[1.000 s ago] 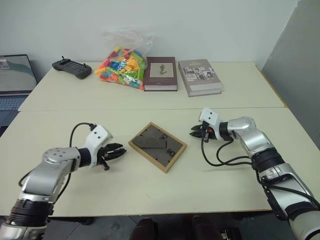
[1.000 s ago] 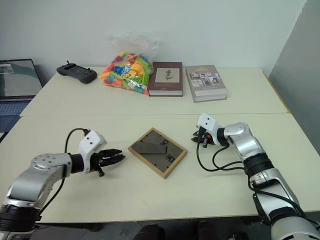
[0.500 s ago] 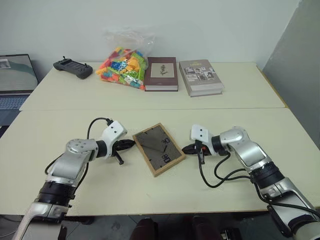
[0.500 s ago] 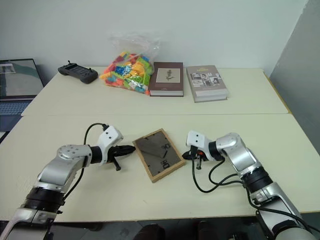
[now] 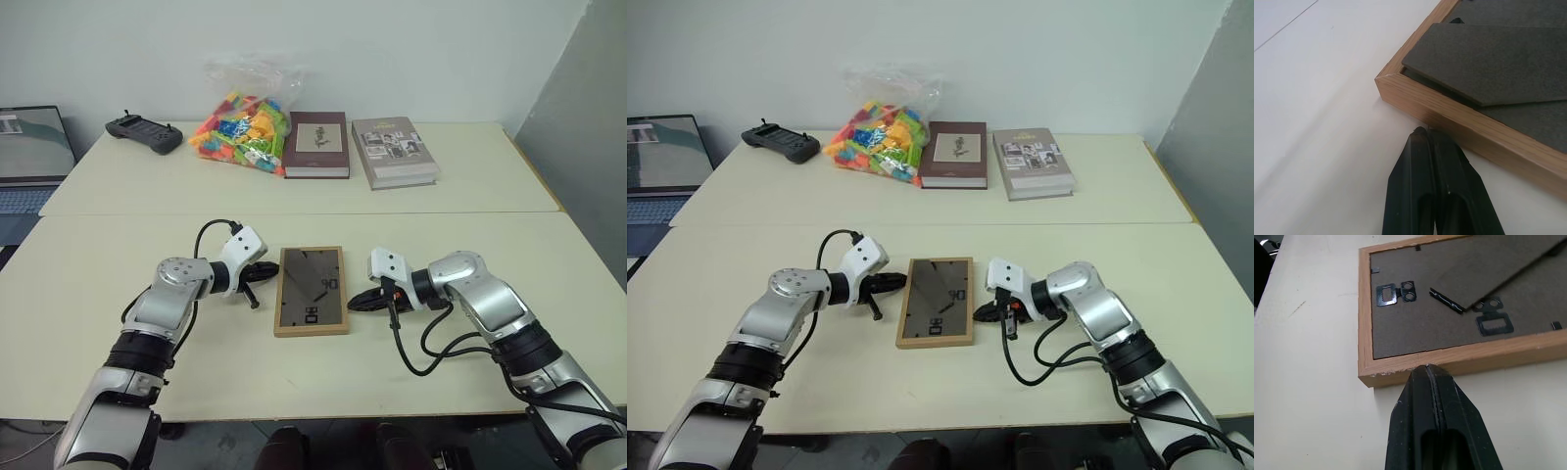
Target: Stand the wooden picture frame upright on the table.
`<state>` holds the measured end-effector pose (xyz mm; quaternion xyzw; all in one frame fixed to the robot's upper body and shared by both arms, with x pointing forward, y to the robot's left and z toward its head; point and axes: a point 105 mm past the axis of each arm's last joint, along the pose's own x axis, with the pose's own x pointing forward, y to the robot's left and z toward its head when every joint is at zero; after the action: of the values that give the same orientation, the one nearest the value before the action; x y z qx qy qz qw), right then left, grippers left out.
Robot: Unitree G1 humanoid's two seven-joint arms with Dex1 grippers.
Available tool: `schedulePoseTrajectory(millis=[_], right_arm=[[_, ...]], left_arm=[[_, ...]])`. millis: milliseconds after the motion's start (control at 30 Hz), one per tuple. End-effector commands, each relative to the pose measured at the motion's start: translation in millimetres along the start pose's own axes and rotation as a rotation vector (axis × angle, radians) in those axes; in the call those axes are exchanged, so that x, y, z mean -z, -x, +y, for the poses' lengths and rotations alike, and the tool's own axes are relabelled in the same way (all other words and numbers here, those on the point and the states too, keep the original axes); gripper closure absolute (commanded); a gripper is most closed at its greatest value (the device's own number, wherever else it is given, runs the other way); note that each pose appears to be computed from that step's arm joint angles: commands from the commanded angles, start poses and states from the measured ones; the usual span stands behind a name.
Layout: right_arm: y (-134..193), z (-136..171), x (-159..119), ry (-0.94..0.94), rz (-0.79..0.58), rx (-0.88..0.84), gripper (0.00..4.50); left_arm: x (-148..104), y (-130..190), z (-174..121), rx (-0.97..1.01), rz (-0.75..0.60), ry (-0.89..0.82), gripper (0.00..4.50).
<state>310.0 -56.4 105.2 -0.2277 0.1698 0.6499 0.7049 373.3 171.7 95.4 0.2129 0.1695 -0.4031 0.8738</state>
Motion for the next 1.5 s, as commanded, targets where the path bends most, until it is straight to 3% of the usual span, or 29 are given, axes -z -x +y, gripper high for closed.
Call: schedulePoseTrajectory(millis=[33, 200, 367, 500, 667, 867, 1067, 1333, 1500], right_arm=[[0.0, 2.4, -10.7, 0.034, -0.021, -0.026, 4.5], [4.0, -0.4, -7.5, 0.033, -0.008, -0.017, 4.5], [36.3, -38.5, 2.1, 0.063, 0.044, 0.223, 4.5], [59.0, -69.5, 6.5, 0.059, 0.041, 0.399, 4.5], [53.2, -80.1, 10.3, 0.055, 0.032, 0.439, 4.5], [37.4, -72.4, 8.5, 0.076, 0.034, 0.382, 4.5], [9.0, -58.1, 0.0, 0.074, 0.004, 0.301, 4.5], [-22.2, -40.1, -15.8, 0.084, -0.027, 0.212, 4.5], [-34.7, -39.2, -26.7, 0.073, -0.058, 0.21, 4.5]], left_arm=[[-11.7, -5.9, 0.7, 0.009, -0.024, -0.047, 4.48], [-8.0, -2.3, 8.1, -0.009, -0.007, -0.05, 4.48], [2.9, 41.3, 12.4, 0.013, 0.0, 0.024, 4.48], [4.1, 87.0, -12.9, 0.242, -0.028, 0.341, 3.66], [-1.6, 105.8, -37.7, 0.426, -0.046, 0.782, 2.59], [8.5, 103.3, -54.0, 0.488, 0.007, 0.967, 1.41], [32.2, 84.2, -57.4, 0.468, 0.059, 1.015, 0.1], [48.5, 46.7, -63.0, 0.452, 0.087, 1.04, 0.05], [25.1, 39.6, -84.9, 0.597, 0.047, 1.026, 0.05]])
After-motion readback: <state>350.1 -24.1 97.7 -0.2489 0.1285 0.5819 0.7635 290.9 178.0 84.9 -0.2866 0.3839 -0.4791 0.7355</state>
